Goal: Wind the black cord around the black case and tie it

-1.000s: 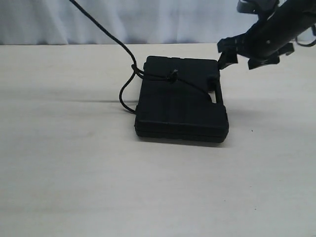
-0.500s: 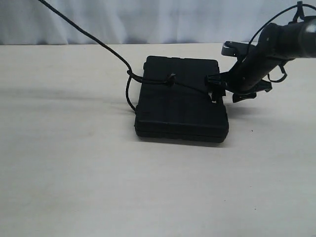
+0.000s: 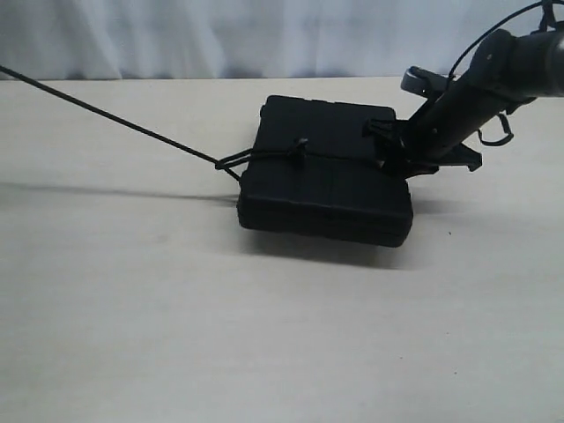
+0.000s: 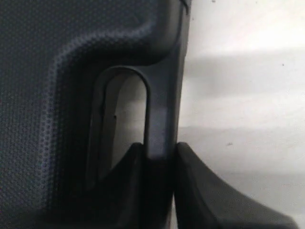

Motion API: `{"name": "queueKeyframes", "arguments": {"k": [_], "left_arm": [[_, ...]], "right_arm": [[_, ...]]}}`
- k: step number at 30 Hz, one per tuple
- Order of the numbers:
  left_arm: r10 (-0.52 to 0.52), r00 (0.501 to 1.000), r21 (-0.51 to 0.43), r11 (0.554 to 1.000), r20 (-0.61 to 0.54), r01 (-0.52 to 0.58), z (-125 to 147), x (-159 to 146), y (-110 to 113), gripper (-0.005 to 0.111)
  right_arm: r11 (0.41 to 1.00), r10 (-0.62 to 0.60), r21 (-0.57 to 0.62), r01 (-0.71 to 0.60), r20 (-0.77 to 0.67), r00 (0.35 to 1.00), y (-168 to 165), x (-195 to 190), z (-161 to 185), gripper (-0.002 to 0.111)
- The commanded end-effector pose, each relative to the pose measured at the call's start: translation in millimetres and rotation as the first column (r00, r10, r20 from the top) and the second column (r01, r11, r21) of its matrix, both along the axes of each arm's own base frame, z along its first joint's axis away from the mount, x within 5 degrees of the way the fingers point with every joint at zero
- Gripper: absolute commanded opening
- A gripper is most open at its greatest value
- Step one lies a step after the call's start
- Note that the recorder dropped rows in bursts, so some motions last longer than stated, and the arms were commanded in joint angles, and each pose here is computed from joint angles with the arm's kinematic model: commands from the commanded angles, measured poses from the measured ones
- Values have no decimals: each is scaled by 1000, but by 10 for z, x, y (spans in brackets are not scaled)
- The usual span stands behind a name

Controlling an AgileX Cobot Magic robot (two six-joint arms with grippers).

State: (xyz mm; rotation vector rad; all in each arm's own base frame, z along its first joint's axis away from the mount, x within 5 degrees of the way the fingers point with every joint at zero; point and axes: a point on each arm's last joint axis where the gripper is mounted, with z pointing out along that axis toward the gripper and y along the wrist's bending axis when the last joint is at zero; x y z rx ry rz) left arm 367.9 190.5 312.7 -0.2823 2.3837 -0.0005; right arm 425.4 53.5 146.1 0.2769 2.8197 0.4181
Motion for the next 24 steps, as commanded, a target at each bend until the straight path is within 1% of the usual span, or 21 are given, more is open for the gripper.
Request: {"name": "queueKeyframes", "arguments": {"k": [1, 6, 10, 13, 16, 17, 19, 21, 22, 23, 24], "left_arm": [[144, 989, 91, 986, -25, -141, -34, -309, 496, 0], [254, 963, 61, 966, -85, -250, -335, -640, 794, 0], [349, 927, 41, 937, -135, -346, -664, -960, 978, 0], [414, 895, 36, 909, -164, -414, -926, -1194, 1051, 0], [470, 865, 37, 881, -179, -471, -1177, -1385, 1052, 0], [494, 850, 47, 868, -183, -494, -1317, -1468, 1034, 0], [503, 841, 41, 862, -199, -506, -1484, -1480, 1018, 0], [508, 836, -4, 854, -207, -520, -1568, -1425, 994, 0], [509, 836, -4, 854, -204, -521, -1576, -1414, 994, 0], [500, 845, 2, 861, -191, -509, -1570, -1376, 977, 4], [482, 858, 18, 873, -180, -487, -1558, -1339, 966, 10]], "right_arm": [[1000, -5, -19, 6, 64, 998, -125, 21, 182, 4], [995, 104, -20, -103, 101, 989, 54, 16, 194, 4], [990, 139, -7, -139, 149, 979, 257, 24, 215, 4], [988, 156, -13, -157, 174, 972, 370, 24, 224, 4], [986, 166, -10, -167, 196, 966, 477, 21, 234, 4], [987, 156, 7, -161, 205, 966, 528, 20, 242, 4], [989, 134, 31, -143, 203, 970, 570, 15, 247, 4], [994, 83, 61, -95, 174, 981, 594, 9, 217, 4], [993, 88, 61, -99, 169, 982, 613, 6, 193, 4], [994, 75, 72, -87, 156, 985, 627, 8, 153, 4], [993, 45, 104, -60, 139, 989, 643, 12, 120, 4]]}}
